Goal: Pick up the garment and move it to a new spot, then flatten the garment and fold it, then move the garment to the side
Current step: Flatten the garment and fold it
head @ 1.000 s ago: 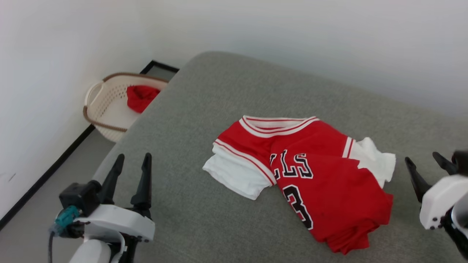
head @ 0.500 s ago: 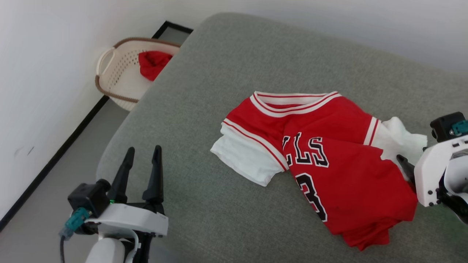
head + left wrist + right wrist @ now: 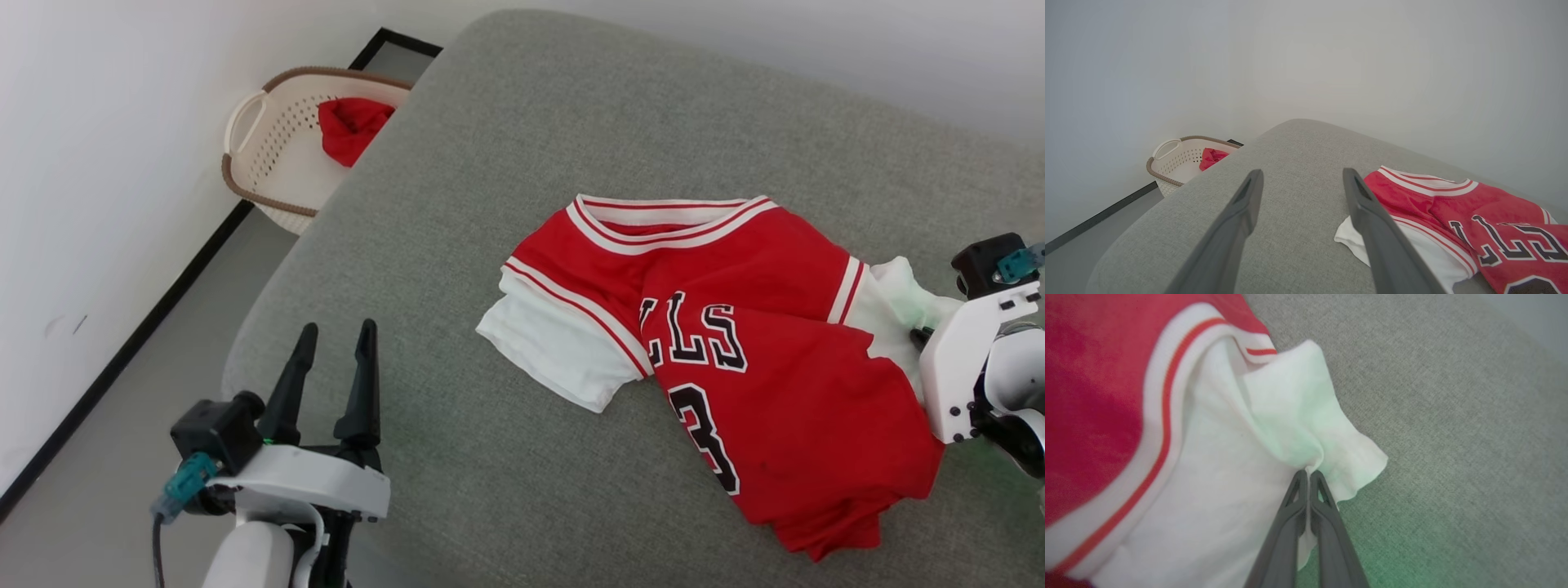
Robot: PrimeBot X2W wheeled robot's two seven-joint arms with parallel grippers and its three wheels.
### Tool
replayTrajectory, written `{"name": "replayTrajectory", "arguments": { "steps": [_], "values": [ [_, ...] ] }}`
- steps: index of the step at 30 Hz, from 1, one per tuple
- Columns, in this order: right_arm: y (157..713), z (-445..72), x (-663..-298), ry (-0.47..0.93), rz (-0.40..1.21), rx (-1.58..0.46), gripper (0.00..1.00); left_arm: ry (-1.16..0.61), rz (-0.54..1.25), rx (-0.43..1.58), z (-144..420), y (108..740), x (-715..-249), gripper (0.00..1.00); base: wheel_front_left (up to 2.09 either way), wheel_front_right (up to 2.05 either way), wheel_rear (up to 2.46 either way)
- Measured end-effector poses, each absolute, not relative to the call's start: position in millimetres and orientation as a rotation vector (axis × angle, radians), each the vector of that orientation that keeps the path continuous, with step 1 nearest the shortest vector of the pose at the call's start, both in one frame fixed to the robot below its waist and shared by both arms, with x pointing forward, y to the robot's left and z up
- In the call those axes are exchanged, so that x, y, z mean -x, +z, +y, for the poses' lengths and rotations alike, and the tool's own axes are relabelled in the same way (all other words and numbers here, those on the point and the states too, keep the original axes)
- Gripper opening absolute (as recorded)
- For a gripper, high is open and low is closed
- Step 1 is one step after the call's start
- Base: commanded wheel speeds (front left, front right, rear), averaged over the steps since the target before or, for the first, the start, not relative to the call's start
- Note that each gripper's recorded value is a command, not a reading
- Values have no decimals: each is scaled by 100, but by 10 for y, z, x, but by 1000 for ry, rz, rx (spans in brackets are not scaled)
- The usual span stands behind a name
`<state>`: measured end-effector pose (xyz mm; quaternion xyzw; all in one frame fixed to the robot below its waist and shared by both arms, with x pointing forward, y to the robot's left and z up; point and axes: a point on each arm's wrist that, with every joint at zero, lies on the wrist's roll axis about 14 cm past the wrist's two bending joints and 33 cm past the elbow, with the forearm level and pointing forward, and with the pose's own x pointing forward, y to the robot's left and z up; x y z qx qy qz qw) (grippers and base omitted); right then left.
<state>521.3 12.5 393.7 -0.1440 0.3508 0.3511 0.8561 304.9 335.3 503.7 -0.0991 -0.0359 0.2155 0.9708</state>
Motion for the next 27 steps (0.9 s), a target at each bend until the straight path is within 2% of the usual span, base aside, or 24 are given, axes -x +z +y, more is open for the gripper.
{"name": "replayTrajectory", "arguments": {
  "steps": [15, 27],
  "values": [
    [4376, -484, -5354, 575, 627, 254, 0, 342, -98, 175, 3291, 5182, -3115, 100, 0, 0, 0],
    [4430, -1611, -5117, 338, 652, 222, 0, 203, -101, 179, 2972, 5197, -3504, 100, 0, 0, 0]
  ]
}}
